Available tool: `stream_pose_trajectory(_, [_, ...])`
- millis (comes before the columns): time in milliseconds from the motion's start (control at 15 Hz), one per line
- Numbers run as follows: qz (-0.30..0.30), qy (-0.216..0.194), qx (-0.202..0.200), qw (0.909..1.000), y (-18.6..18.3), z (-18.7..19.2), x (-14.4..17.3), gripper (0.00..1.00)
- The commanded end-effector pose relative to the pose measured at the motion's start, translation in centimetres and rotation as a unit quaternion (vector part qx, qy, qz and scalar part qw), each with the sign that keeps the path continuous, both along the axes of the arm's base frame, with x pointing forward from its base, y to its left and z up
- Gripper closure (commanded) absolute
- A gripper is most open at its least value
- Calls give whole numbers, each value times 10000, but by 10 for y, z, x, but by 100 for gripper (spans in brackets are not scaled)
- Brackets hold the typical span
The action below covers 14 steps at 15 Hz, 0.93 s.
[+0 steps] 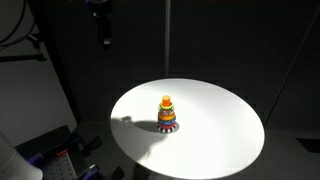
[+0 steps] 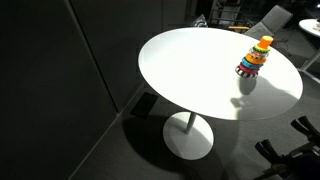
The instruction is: Pick up the lime green ring from the ring holder and put it on the table
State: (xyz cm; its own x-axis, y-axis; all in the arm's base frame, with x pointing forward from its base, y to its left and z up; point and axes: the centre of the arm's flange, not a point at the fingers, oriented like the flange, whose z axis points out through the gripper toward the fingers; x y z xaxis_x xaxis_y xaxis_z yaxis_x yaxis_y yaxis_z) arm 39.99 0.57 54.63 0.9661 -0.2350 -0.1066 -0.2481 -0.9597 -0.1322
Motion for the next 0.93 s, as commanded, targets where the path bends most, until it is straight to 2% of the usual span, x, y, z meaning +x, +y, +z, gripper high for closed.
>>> stream_pose_trajectory(0, [-265,-213,-194,9992,-11,-14,26,0])
stream_pose_trajectory(467, [-721,-672,-599,9933,-45,-52,73,0])
stream_pose_trajectory(867, [-1066,-977,-1106,9833,-73,-85,92,0])
